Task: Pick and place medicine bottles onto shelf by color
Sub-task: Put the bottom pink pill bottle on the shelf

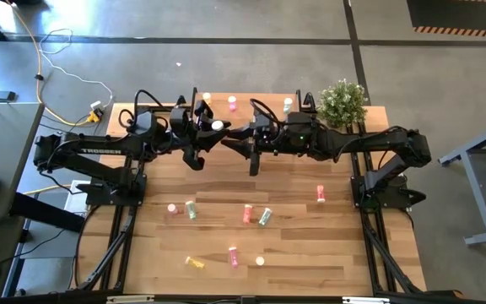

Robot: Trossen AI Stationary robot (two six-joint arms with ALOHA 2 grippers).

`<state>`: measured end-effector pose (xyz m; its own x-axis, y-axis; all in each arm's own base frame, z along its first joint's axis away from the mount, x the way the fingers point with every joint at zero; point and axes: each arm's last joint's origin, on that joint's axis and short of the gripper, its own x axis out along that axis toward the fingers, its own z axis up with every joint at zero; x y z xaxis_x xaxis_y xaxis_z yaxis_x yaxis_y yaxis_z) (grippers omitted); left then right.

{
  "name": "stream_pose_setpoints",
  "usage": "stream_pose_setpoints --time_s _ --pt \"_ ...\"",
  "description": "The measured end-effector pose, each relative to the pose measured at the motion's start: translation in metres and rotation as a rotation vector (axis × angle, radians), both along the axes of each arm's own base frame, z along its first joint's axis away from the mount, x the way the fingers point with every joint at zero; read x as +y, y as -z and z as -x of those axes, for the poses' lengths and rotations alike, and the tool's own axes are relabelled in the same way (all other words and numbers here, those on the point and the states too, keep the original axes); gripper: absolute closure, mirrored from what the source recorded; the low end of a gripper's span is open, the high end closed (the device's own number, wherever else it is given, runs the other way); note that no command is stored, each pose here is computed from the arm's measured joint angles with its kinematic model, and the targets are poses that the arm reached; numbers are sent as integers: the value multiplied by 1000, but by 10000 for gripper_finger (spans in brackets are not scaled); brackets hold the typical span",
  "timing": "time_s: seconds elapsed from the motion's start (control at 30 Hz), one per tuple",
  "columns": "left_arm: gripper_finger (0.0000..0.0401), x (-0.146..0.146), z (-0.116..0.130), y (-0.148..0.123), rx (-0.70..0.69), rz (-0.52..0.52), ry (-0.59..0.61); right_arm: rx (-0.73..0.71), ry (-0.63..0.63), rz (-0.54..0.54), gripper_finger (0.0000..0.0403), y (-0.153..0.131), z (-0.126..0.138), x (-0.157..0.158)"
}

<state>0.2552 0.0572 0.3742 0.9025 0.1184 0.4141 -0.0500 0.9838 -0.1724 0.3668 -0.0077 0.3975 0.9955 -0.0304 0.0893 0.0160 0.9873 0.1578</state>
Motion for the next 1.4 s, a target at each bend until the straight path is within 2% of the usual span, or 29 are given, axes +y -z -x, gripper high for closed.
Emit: stream_pose_setpoints --time_s 0.13,0.43,0.57,0.77,1.13,1.4 --pt "310 0 0 0 9 -5 15 0 0 1 319 0 0 0" --pt "245 0 -1 3 35 -1 22 -5 0 1 320 -1 0 0" --pt "228 1 -3 6 61 16 -1 -12 5 2 320 -1 0 0" --pt "236 1 -3 7 77 21 -3 0 6 1 320 0 0 0" --pt "285 3 -2 7 76 21 -12 15 9 1 320 1 0 0" --pt "290 3 -2 7 75 20 -11 17 22 0 310 1 0 -1"
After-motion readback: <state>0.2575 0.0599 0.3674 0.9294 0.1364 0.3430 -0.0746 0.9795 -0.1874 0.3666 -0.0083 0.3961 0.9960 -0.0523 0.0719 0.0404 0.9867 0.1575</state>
